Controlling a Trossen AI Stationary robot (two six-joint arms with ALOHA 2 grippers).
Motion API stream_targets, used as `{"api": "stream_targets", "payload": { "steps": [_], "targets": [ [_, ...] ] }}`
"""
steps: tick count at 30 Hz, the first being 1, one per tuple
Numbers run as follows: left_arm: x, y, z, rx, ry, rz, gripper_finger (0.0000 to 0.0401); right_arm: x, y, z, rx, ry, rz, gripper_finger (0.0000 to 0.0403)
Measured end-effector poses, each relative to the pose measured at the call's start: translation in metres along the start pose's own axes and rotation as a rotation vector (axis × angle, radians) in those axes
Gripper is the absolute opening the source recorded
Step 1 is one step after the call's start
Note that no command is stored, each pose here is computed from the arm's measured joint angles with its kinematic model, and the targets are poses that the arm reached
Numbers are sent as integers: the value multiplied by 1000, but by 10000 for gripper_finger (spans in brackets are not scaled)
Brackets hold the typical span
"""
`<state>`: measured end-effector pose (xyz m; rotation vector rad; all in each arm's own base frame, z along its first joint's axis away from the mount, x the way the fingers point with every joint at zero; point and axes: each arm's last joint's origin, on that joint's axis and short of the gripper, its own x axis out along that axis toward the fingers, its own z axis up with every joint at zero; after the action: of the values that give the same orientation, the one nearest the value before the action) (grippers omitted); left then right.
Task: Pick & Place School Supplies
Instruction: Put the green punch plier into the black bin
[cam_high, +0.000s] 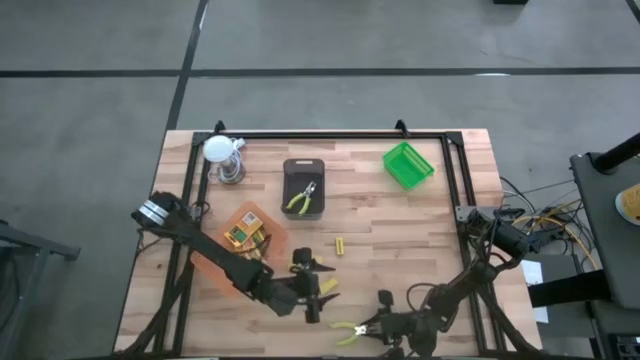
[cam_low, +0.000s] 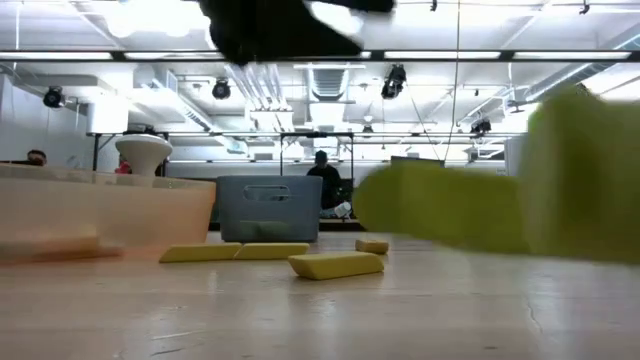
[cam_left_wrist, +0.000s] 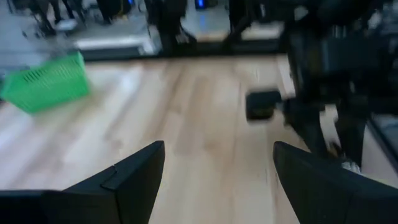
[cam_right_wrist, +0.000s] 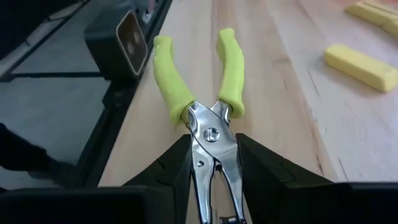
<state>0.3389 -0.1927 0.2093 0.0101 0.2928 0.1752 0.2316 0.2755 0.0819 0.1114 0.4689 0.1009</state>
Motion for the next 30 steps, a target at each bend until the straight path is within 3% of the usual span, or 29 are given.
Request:
{"api": "stream_targets", "payload": {
  "steps": [5,13,18,22,26,30],
  "targets": [
    [-20,12,34,-5,-84,26,305,1,3,9,19,-78,-82,109],
    [-52,32,77,-55,-194,25,305,5,8,34,82,-290,-349,110],
    [-73,45,99,-84,-247,19,305,17,9,64,66,-333,-408,108],
    [-92,60,107,0,-211,29,305,30,6,98,80,-372,-450,108],
    [-113,78,111,49,-140,37,305,39,-5,120,12,-374,-509,109],
    [-136,97,114,62,-91,42,305,38,-22,135,110,-409,-531,109]
  ]
}}
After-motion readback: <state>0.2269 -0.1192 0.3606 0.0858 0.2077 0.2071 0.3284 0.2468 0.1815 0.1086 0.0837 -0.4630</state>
